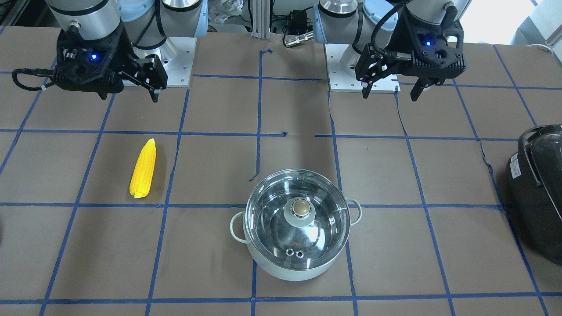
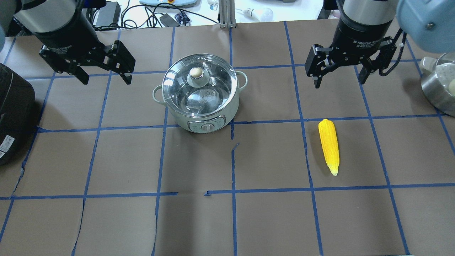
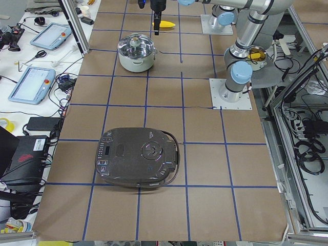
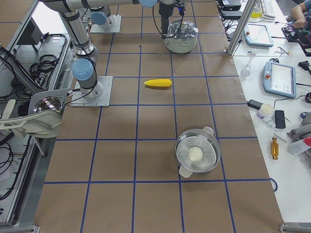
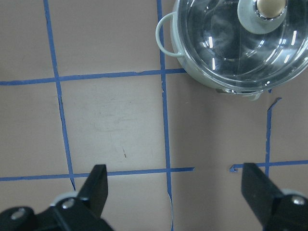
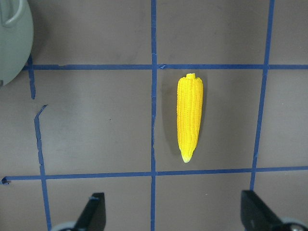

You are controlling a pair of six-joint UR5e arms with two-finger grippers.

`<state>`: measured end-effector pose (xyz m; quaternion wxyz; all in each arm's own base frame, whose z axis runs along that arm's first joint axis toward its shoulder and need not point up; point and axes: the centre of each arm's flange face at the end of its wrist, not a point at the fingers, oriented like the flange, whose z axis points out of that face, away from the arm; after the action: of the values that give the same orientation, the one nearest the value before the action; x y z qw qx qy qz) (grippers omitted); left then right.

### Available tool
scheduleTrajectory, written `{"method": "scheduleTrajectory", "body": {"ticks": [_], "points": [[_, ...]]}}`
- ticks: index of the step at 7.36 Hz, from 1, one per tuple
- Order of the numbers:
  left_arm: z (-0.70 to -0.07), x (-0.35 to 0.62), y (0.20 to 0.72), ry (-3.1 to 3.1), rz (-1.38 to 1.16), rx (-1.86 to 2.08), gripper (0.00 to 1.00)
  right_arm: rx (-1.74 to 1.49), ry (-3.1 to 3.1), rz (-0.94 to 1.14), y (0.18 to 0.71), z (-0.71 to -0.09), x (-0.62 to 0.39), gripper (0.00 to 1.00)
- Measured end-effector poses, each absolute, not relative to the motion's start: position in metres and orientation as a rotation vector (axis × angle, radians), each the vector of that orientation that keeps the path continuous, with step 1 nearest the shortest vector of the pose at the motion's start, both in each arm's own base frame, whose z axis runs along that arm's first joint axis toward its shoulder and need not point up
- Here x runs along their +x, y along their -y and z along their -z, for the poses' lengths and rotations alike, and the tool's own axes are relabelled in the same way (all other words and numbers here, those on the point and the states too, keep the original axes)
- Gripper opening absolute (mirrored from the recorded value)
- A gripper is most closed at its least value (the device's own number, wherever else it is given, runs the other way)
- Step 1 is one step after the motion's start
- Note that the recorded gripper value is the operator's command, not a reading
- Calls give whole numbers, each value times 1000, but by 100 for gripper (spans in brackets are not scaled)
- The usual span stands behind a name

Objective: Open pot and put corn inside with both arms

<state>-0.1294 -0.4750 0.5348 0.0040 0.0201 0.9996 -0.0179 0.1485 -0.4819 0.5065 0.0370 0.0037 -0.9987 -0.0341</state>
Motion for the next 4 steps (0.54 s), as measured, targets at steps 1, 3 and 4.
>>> {"method": "scheduleTrajectory", "body": {"ticks": [1,3,4], "points": [[-535,-129,475,-3133,50,61,100,11,3065,106,482,-506,148,100],[-538,-129,472,-3132,53,59,100,12,3065,109,482,-505,149,100],[-539,-129,471,-3133,51,59,100,11,3066,106,483,-504,148,100]]}}
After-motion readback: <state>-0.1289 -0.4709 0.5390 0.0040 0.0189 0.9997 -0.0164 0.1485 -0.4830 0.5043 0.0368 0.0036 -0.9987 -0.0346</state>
